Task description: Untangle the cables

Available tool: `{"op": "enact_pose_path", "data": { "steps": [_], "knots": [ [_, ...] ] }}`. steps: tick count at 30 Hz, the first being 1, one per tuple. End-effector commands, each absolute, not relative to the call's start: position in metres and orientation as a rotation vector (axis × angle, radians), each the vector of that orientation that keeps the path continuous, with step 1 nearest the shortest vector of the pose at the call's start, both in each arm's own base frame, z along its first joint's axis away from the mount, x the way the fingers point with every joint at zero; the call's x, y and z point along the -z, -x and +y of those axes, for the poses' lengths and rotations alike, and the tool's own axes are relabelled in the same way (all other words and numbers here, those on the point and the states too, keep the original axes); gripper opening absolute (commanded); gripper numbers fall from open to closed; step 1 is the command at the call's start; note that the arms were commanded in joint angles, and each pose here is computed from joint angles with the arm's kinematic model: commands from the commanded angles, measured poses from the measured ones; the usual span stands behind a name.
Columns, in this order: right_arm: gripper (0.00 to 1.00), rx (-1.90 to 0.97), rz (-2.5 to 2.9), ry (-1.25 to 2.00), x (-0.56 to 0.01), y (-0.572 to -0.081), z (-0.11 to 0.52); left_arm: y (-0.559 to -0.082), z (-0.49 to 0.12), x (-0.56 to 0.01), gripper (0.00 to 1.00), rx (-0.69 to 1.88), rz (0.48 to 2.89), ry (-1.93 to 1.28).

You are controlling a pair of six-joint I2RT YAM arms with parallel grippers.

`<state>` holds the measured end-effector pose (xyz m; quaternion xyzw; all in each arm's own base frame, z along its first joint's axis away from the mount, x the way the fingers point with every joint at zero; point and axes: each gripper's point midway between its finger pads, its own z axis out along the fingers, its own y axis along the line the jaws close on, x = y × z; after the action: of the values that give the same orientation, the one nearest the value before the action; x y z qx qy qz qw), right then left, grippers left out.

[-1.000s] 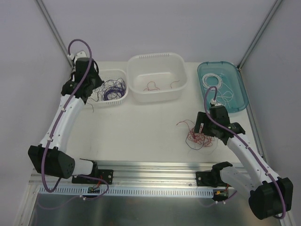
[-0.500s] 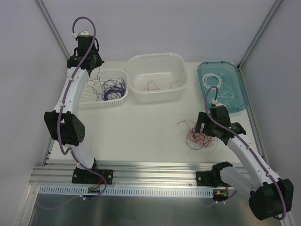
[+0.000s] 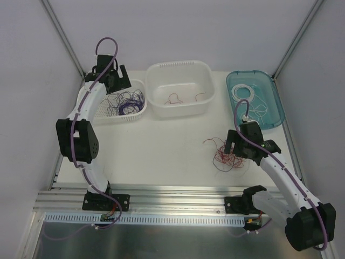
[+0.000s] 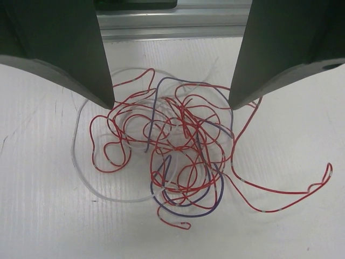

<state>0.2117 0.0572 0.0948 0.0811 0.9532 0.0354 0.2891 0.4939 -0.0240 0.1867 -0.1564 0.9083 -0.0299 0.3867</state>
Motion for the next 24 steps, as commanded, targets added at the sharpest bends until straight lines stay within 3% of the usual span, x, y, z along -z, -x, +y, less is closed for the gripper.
{"op": "enact_pose_path", "data": {
  "steps": [1,4,10,13,16,17,19,20,23,24],
  "knots": [
    [0.91,-0.061,2.541,-0.241,-0.097,-0.217,0.055,-0.467,-0.036,-0.244,0.99,0.183,2.198,0.329],
    [0.90,-0.052,2.577,-0.256,-0.089,-0.218,0.056,-0.443,-0.055,-0.254,0.99,0.287,2.195,0.284],
    [0.83,-0.103,2.616,-0.223,-0.074,-0.226,0.073,-0.379,-0.115,-0.220,0.99,0.413,2.305,0.089],
    [0.73,-0.120,2.630,-0.187,-0.067,-0.233,0.083,-0.353,-0.142,-0.215,0.99,0.473,2.326,0.009],
    [0.59,-0.155,2.653,-0.119,-0.061,-0.237,0.104,-0.324,-0.164,-0.197,0.99,0.550,2.383,-0.026],
    [0.48,-0.181,2.653,-0.117,-0.061,-0.240,0.110,-0.318,-0.169,-0.194,0.99,0.562,2.391,-0.037],
    [0.35,-0.265,2.641,-0.100,-0.067,-0.248,0.128,-0.302,-0.184,-0.188,0.99,0.593,2.409,-0.090],
    [0.21,-0.292,2.648,-0.097,-0.067,-0.249,0.136,-0.297,-0.188,-0.186,0.99,0.603,2.415,-0.104],
    [0.01,-0.372,2.605,-0.081,-0.087,-0.262,0.155,-0.280,-0.208,-0.175,0.99,0.661,2.438,-0.149],
    [0.01,-0.452,2.602,-0.075,-0.096,-0.262,0.167,-0.275,-0.213,-0.172,0.99,0.682,2.444,-0.163]
  ]
}}
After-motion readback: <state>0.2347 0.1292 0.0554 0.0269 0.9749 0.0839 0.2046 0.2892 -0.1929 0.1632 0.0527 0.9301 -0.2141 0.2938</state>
